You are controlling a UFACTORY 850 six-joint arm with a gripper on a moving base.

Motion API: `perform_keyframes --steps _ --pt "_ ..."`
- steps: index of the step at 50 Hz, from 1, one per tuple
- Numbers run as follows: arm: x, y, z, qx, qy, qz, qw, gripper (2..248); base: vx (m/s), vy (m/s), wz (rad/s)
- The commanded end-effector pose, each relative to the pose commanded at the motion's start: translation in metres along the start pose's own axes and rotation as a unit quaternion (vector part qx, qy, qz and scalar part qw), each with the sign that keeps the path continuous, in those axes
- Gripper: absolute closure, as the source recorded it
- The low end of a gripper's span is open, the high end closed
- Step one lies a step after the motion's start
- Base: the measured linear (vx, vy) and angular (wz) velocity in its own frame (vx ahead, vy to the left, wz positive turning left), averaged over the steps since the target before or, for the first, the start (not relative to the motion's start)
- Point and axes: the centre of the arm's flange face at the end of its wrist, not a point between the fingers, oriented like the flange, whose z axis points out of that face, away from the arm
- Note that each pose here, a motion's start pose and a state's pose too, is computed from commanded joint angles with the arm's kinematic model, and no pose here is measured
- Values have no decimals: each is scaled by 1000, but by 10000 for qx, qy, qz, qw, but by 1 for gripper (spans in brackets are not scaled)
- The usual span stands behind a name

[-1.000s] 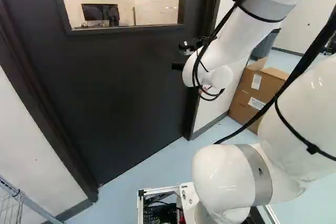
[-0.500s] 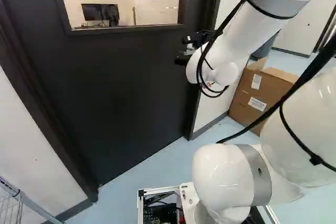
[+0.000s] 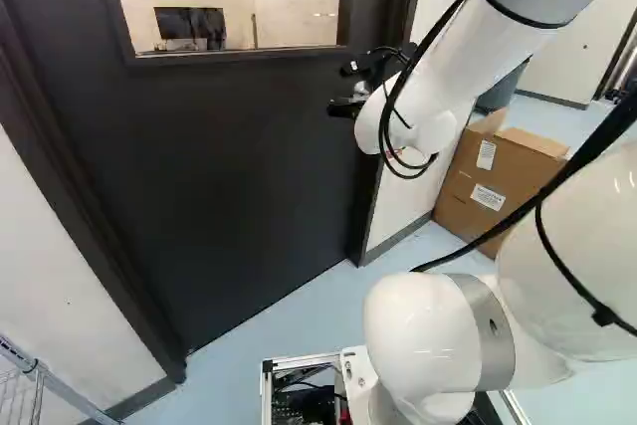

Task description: Open the door and move inside

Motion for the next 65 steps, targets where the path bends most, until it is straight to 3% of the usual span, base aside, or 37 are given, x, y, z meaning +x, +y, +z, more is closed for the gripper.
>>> perform_keyframes --steps 48,65 --pt "6 12 41 26 -58 7 10000 3 0 0 0" --pt "-4 11 67 116 -217 43 9997 3 0 0 0"
